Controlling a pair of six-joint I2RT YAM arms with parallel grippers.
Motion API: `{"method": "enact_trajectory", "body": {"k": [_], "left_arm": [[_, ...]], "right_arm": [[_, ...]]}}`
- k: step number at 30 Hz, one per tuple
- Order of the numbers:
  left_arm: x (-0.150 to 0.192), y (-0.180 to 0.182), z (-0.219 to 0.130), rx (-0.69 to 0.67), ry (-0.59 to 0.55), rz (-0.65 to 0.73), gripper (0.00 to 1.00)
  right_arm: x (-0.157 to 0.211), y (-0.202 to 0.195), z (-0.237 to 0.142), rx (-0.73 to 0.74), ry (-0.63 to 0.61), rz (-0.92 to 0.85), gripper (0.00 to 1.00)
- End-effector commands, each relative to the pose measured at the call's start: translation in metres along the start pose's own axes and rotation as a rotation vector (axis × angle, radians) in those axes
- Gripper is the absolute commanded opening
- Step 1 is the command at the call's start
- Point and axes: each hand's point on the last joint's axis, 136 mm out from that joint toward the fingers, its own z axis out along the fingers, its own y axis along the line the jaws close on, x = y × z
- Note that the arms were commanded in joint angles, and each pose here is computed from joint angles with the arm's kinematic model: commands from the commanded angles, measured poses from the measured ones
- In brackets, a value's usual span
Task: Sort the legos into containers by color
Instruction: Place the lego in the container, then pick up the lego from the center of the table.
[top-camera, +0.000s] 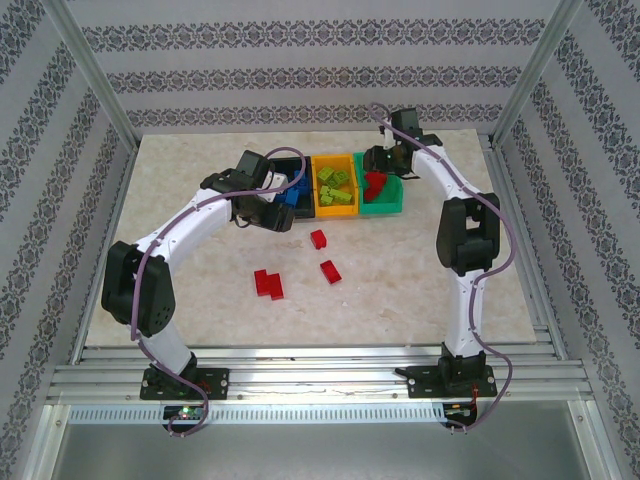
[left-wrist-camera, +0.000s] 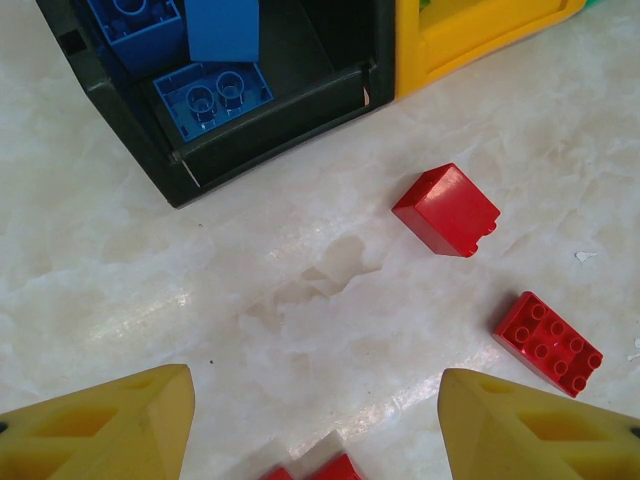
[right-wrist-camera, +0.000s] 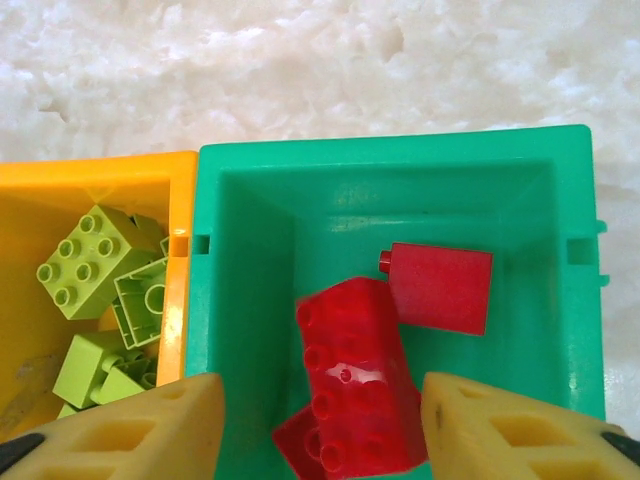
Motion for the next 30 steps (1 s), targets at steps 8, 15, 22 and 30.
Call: {"method": "enact_trajectory", "body": {"k": [8, 15, 22, 30], "left_arm": [[-0.003, 0.006, -0.005, -0.011, -0.022, 0.000, 0.65], [-0.003, 0.007, -0.006, -0.015, -0.023, 0.000, 0.66], [-0.003, 0.007, -0.005, -0.015, -0.019, 0.003, 0.66], [-0.002, 0.007, -0.003, -0.016, -0.011, 0.002, 0.66]], "right_arm": [[0.008, 0.011, -0.039, -0.053, -0.058, -0.026, 0.55], [0.039, 0.014, -0.059, -0.055, -0.078, -0.041, 0.53], [0.098, 0.042, -0.069, -0.103, 0.000, -0.096, 0.53], [0.195, 0.100, -0.061, -0.167, 0.173, -0.286, 0.59]]}}
